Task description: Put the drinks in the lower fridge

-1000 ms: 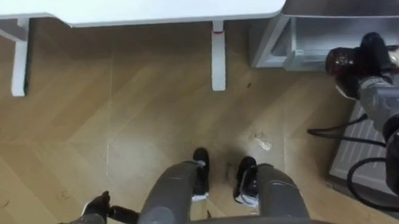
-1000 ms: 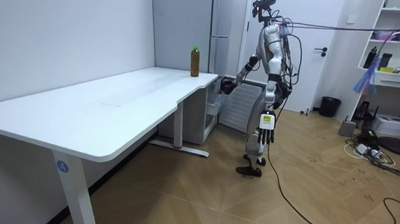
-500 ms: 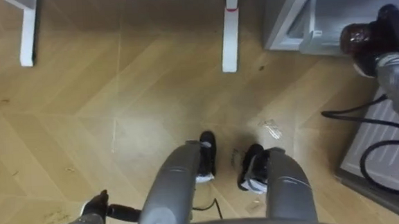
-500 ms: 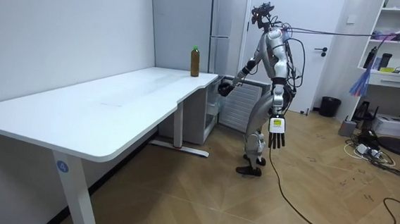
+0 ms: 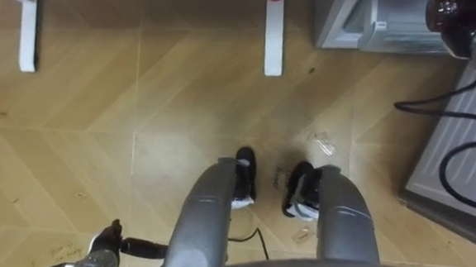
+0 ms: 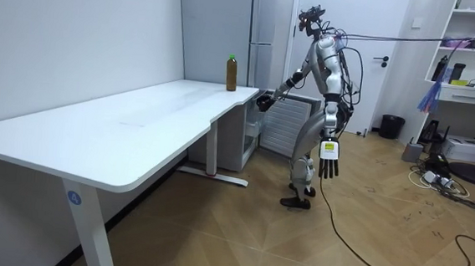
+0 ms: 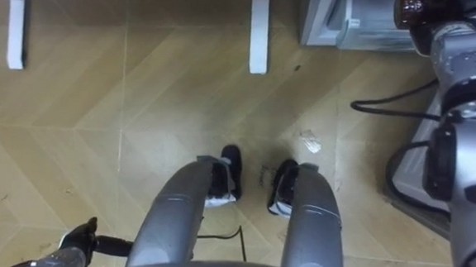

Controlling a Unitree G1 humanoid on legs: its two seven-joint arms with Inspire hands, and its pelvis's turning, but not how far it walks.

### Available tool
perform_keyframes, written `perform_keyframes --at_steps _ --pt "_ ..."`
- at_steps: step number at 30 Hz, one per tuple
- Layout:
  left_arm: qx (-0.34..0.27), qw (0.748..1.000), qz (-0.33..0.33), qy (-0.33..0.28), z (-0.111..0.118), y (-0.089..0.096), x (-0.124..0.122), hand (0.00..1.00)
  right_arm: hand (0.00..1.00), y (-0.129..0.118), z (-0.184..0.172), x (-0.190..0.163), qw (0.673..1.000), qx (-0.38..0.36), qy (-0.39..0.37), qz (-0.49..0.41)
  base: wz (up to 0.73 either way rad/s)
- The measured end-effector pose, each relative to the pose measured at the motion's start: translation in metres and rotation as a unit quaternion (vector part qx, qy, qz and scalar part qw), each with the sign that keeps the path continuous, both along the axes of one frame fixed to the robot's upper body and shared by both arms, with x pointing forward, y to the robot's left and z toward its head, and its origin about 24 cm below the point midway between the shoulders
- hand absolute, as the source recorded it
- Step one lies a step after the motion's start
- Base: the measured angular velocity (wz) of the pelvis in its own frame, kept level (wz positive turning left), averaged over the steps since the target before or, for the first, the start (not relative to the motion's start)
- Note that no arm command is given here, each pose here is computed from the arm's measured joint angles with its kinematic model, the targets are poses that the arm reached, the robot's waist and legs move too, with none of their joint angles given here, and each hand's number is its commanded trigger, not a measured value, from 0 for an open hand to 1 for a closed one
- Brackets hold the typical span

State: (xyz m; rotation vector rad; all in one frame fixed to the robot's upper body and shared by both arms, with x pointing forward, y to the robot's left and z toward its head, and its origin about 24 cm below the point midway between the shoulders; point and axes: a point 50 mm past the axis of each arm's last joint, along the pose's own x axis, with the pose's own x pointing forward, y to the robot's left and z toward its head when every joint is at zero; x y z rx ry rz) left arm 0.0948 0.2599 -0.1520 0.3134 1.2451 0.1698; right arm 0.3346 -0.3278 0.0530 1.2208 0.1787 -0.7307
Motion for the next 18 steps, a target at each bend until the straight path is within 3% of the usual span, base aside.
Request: perform_keyframes --at_steps 3,4,5,6,18 --pt "0.01 1.0 0.005 -0.002 0.0004 0.0012 -0.0001 0.0 1.0 -0.0001 0.0016 0.0008 1.0 0.002 0.006 -0.003 0.0" --pt "0.01 1.0 0.009 -0.003 0.0004 0.0013 -0.0005 0.0 0.72 -0.0003 0.0015 0.0007 1.0 0.005 0.005 -0.005 0.0" --pt "0.008 1.0 0.014 -0.004 0.0002 0.0013 -0.0011 0.0 0.59 -0.0002 0.0014 0.0007 1.0 0.011 0.003 -0.007 0.0" --pt "0.007 1.0 0.018 -0.005 0.0001 0.0013 -0.0014 0.0 0.0 -0.0002 0.0014 0.0007 1.0 0.013 0.002 -0.008 0.0" --pt "0.011 0.999 0.031 -0.002 -0.001 0.0021 -0.0085 0.0 0.0 -0.0055 0.0056 -0.0001 1.0 0.019 -0.006 -0.02 0.0"
